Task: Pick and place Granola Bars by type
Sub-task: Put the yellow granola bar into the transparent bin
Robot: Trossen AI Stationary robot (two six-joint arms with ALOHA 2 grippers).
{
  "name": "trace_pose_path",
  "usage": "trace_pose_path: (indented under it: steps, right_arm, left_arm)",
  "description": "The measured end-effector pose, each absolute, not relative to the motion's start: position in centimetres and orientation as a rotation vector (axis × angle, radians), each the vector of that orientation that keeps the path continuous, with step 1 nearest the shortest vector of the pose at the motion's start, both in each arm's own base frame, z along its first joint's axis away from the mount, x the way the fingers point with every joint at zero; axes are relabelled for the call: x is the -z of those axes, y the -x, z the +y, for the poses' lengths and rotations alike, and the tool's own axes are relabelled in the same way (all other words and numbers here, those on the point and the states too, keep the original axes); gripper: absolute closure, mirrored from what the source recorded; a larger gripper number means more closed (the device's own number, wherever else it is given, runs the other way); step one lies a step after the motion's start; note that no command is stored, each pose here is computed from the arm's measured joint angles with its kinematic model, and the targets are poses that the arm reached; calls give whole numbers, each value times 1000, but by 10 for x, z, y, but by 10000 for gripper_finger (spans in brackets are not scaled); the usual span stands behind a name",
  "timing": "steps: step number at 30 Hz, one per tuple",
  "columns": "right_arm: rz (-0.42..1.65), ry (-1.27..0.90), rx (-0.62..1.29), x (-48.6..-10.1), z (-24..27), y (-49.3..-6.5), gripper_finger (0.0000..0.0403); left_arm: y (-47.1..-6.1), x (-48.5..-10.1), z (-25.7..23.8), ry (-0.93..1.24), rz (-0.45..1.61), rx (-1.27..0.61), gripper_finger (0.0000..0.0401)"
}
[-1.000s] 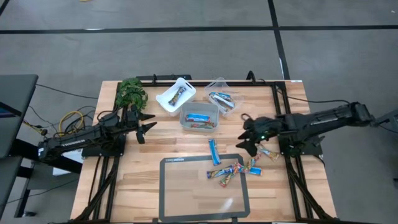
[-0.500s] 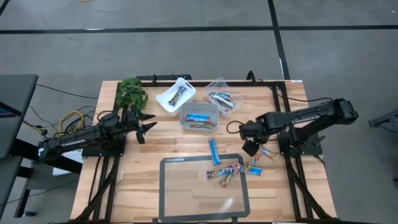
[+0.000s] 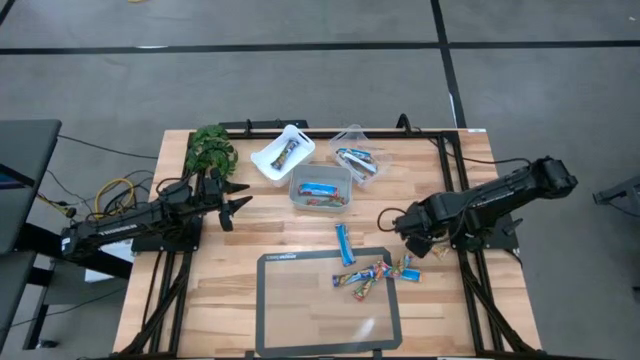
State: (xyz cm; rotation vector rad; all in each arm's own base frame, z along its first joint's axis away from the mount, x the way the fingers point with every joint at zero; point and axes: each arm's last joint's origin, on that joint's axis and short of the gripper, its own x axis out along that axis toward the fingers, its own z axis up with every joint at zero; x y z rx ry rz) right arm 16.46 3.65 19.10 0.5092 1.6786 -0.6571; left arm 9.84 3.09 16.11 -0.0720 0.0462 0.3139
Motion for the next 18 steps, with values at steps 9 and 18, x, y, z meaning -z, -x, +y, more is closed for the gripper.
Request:
trace_pose_path:
  steps: [9,18]
  right_arm:
    - [1667,-492,619,-168,50,-153,163]
    - [1637,-482,602,-150,51,-148,163]
  left_arm:
    - [-98,-161,31,72,46,-314,232]
    - [-98,-161,31,72,46,-314,232]
